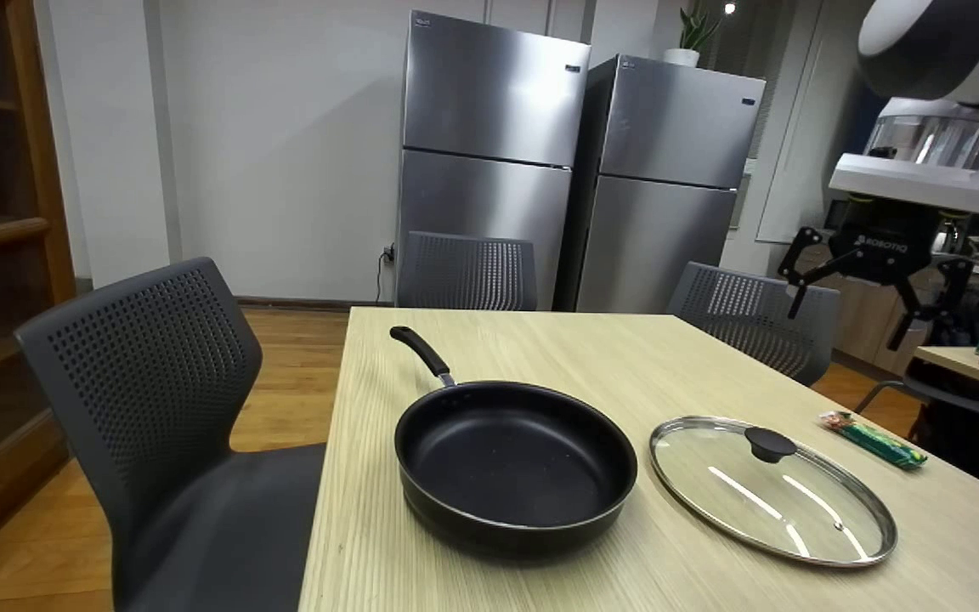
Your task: Put the lid on the pan
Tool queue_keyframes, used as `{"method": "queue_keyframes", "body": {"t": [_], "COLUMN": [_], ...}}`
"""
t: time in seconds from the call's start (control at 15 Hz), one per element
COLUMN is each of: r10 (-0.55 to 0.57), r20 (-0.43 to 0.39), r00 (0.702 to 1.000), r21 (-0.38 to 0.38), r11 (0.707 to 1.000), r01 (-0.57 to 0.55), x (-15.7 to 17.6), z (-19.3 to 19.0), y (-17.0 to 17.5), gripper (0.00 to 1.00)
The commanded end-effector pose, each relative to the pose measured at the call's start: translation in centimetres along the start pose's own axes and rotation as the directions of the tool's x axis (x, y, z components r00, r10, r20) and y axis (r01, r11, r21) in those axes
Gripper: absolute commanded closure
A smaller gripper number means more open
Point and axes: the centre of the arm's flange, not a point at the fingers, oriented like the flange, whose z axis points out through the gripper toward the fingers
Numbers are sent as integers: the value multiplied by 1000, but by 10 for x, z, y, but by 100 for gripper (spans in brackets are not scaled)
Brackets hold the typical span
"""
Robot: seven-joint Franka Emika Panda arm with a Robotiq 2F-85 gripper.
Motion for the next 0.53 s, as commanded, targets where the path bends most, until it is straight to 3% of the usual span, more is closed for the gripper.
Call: {"method": "queue_keyframes", "body": {"t": [0.0, 0.47], "r10": [7, 15], "r20": [20, 56], "r00": [1000, 998], "r21": [-53, -126], "r11": [999, 992], "r01": [-6, -8], "x": [17, 24], "z": [31, 90], "y": [-24, -34], "gripper": [0, 0]}}
